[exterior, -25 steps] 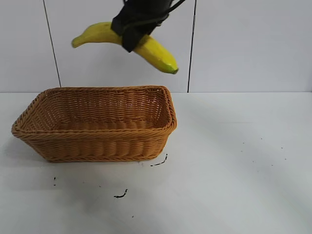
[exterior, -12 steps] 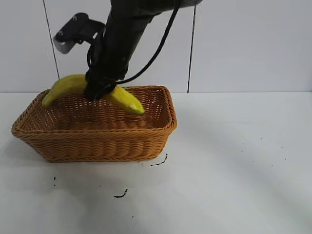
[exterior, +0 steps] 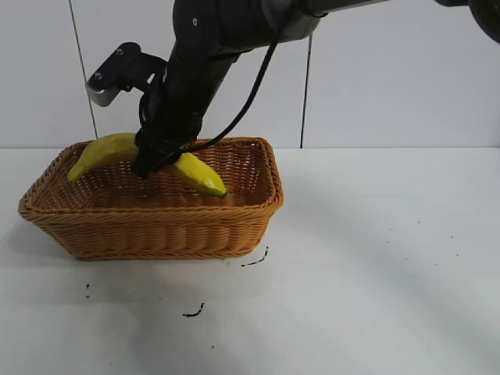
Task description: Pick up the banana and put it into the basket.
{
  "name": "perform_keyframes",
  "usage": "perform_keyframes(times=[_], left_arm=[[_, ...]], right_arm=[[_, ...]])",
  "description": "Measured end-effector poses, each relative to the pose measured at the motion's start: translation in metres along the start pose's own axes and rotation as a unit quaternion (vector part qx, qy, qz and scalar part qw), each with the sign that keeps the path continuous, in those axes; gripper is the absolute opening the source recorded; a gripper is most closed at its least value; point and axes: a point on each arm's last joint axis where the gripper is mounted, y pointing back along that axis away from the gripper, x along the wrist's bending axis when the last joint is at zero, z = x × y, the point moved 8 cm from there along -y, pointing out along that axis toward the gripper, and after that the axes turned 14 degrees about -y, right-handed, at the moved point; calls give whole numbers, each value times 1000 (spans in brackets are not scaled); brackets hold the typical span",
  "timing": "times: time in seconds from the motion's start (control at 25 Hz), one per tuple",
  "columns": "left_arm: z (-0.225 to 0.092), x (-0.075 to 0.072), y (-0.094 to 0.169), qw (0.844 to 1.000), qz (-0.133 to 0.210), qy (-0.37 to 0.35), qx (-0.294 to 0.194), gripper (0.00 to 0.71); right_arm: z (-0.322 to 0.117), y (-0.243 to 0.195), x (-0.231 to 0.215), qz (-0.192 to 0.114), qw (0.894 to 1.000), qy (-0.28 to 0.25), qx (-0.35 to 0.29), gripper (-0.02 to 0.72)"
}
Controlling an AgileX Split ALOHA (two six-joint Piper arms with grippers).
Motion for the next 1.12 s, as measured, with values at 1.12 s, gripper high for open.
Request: perform_keyframes(times=[1.12], left_arm=[[0, 0, 0, 1000, 0, 0, 0, 690]], right_arm=[[-149, 128, -191, -105, 824, -537, 146, 692]])
